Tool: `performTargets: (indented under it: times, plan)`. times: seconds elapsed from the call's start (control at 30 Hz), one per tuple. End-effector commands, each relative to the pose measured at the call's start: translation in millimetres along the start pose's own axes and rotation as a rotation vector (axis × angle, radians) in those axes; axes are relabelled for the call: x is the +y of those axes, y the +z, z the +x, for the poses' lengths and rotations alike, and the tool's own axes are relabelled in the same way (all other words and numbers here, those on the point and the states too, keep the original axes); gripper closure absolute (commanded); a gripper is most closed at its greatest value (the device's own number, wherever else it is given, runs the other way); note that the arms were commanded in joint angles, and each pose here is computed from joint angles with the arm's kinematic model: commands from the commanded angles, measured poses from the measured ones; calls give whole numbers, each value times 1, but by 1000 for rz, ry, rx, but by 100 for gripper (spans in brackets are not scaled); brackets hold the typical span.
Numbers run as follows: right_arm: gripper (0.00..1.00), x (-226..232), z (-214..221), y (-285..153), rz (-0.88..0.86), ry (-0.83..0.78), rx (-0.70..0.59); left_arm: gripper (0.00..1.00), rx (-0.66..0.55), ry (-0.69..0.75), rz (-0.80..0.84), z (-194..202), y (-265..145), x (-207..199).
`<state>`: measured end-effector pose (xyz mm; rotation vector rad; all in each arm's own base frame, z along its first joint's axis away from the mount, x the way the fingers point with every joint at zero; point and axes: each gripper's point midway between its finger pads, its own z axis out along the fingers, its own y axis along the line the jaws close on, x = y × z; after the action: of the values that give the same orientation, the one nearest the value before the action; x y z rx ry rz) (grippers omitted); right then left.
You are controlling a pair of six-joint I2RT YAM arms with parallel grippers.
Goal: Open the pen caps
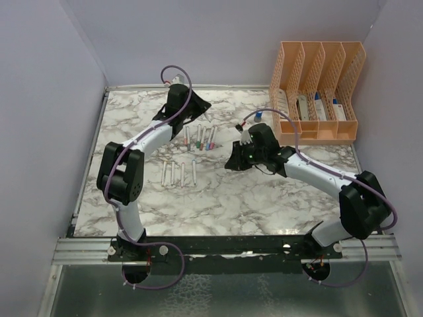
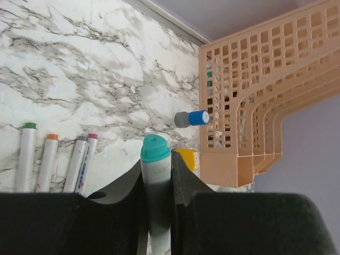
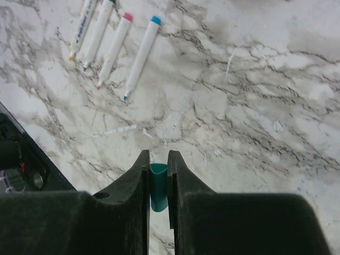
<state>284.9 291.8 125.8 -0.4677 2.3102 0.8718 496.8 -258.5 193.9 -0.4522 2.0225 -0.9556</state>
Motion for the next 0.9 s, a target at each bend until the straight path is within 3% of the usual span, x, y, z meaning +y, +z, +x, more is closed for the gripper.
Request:
performTargets:
  times: [0.0, 0.27, 0.57, 0.87]
  plan:
    - [99, -14, 6, -14, 98, 7, 10, 100, -17, 41, 13, -2, 0, -7]
    - [99, -86, -4, -15, 441, 20, 49, 100, 184, 134, -41, 54, -39, 27]
    - [99, -144, -24, 2, 564, -8, 80, 100, 298, 239, -153, 107, -97, 56]
    - [99, -166, -18, 23, 603, -14, 129, 100, 365, 272, -222, 139, -109, 75]
